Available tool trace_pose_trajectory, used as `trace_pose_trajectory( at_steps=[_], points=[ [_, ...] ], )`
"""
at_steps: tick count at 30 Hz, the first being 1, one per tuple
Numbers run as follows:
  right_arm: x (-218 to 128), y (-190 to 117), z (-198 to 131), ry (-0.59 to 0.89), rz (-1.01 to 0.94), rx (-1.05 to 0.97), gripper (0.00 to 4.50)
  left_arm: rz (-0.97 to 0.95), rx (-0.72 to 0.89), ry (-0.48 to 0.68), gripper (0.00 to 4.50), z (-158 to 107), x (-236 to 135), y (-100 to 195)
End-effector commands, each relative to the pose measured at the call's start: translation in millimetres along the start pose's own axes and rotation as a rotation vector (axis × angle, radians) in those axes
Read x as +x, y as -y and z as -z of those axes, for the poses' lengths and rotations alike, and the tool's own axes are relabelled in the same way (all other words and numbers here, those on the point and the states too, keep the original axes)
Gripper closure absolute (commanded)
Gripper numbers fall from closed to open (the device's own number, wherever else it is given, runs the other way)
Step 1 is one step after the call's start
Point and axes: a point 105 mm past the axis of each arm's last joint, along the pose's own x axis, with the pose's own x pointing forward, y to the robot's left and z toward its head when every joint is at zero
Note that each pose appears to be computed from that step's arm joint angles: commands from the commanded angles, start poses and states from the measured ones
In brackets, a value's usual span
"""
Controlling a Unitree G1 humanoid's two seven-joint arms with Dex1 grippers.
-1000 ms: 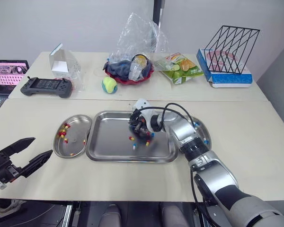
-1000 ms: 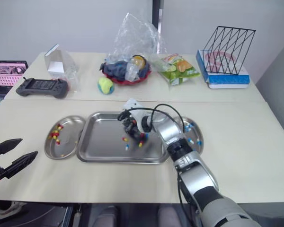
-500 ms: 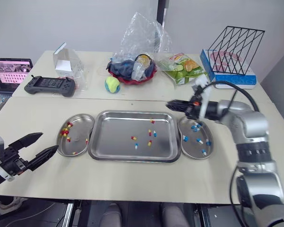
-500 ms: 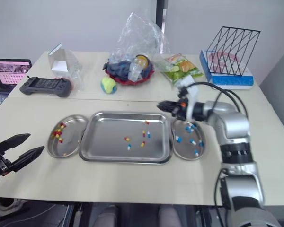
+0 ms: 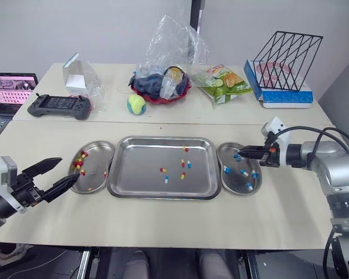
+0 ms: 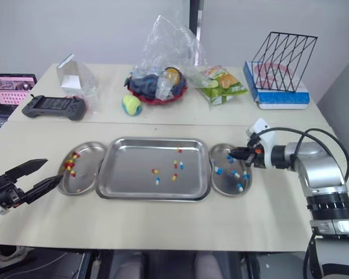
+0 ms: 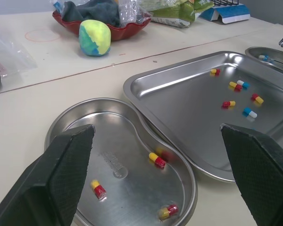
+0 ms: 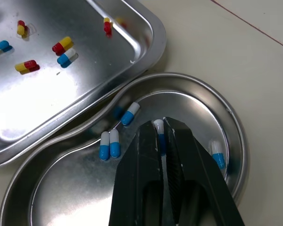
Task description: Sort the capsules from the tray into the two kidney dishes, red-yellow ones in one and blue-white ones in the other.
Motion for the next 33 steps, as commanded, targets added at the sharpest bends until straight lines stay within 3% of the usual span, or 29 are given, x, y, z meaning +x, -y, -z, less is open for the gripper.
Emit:
trace_pose_trajectory(
  at_steps=[1,4,5,12,16,21,25,33],
  points=[
    [1,3,4,-0.016,0.043,-0.021,4.48,0.008,0.024,0.002,0.00,-5,-1,-1],
    [3,-4,1,-0.009,-0.001,0.001,4.48,0.013,0.030,-0.008,0.00,-3,0,-4],
    [2,-4,0,-0.016,-0.007,-0.009,3.74,0.015,0.032,-0.008,0.00,-3,2,-4],
    [-16,6,-18,0.046,0.022,-0.024,1.35,-0.033,0.053,0.003,0.00,-11,-5,-18],
    [-33,30,-28,0.127,0.131,-0.015,0.03,-0.037,0.057,-0.001,0.00,-9,-8,-20],
    [-57,50,-43,0.291,0.214,0.003,0.03,-0.068,0.059,0.024,0.00,-13,-8,-26],
    [-96,84,-18,0.349,0.427,0.042,0.03,-0.159,0.076,0.028,0.00,-13,-16,-45],
    [-129,107,35,0.440,0.696,0.188,0.03,-0.222,0.080,0.048,0.00,-13,-27,-57]
  ],
)
